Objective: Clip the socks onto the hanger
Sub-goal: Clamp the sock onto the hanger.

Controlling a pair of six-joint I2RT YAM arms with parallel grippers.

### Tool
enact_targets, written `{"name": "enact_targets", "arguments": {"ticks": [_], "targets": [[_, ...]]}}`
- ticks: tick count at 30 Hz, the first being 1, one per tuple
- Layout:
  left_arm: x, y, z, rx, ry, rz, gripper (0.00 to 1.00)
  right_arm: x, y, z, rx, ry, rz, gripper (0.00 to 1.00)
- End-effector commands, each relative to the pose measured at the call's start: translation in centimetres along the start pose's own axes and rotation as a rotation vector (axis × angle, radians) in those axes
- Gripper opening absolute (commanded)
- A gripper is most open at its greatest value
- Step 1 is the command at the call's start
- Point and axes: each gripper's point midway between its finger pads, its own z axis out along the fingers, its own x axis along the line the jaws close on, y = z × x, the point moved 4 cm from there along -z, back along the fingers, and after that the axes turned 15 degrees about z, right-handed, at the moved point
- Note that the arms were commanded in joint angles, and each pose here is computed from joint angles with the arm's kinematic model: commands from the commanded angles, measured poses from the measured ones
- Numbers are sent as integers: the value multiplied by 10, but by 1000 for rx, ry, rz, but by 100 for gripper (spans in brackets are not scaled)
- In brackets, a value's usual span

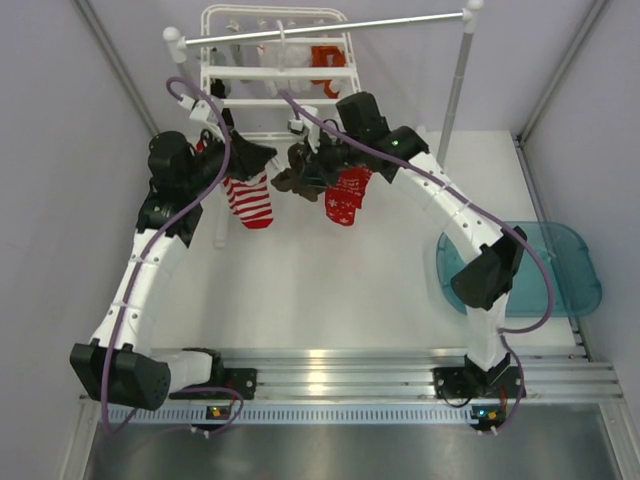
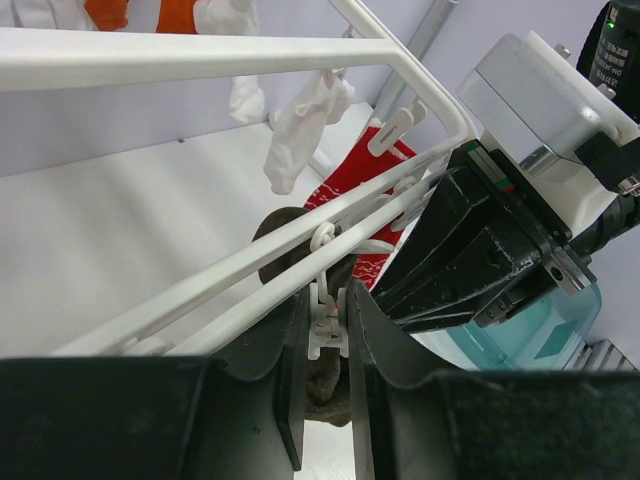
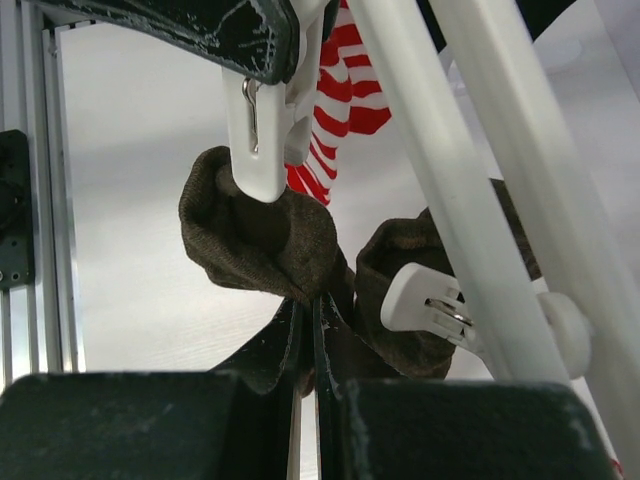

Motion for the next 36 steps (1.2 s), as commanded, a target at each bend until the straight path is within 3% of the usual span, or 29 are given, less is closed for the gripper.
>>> {"name": "enact_targets", "arguments": {"ticks": [1,25,32,36], "targets": [[-12,-7,1,20,-95,3,0,7,18,1,-49,6,-36,0],[-7,-18,3,67,-89,38,0,17,44,-15,-136,7,-54,0],[-7,-20,1,82,-86,54,5,20,55,-25,-176,-12,-78,0],[-6,-20,0,91,-79,55,14,23,60,-28,-193,-13,-87,0]]}}
